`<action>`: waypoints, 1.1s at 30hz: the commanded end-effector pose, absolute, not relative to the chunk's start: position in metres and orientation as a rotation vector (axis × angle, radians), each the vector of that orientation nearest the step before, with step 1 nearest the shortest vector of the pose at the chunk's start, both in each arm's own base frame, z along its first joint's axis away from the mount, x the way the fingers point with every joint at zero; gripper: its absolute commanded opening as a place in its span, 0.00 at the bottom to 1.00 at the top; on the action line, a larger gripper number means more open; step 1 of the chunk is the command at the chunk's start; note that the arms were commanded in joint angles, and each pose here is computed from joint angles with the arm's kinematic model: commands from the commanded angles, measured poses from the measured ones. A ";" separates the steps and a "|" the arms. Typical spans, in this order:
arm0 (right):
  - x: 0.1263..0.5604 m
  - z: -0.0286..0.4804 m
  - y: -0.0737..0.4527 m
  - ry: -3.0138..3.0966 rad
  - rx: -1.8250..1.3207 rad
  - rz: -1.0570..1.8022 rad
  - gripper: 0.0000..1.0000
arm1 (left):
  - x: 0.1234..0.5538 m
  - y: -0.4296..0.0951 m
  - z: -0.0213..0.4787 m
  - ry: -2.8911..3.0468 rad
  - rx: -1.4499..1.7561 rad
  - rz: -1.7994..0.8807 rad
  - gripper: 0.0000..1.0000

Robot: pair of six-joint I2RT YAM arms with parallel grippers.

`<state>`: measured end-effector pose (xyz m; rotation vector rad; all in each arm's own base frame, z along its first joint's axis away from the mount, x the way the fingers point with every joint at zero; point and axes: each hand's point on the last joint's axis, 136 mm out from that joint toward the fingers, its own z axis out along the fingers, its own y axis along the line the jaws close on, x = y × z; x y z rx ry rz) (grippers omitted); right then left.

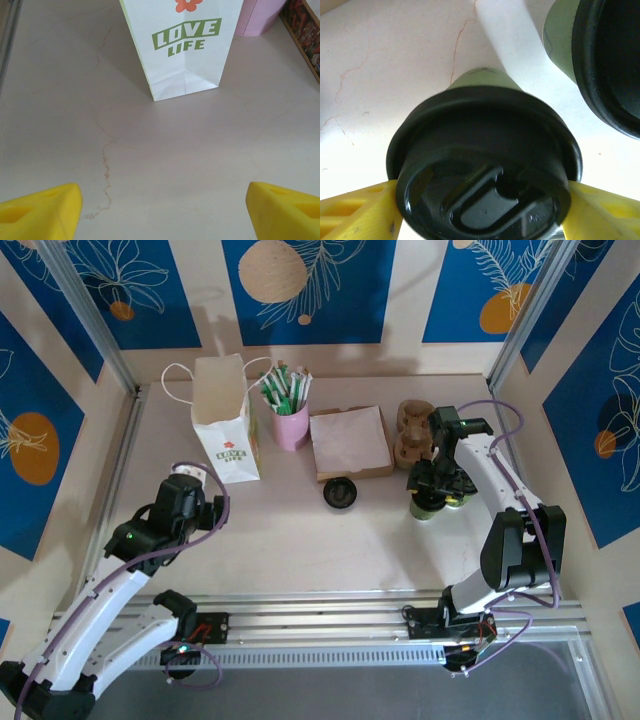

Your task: Pack the takeout coffee

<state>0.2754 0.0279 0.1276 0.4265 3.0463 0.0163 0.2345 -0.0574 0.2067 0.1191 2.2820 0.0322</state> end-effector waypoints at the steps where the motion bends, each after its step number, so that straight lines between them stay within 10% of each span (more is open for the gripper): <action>1: 0.278 0.145 0.029 2.994 0.399 0.051 0.80 | 0.235 -0.056 0.206 2.275 0.123 0.036 0.85; 20: 0.316 0.240 0.037 2.770 0.335 0.101 0.73 | 0.236 -0.054 0.207 2.268 0.113 0.053 0.86; 33: 0.409 0.198 0.048 2.856 0.249 -0.056 0.69 | 0.237 -0.055 0.206 2.267 0.119 0.047 0.86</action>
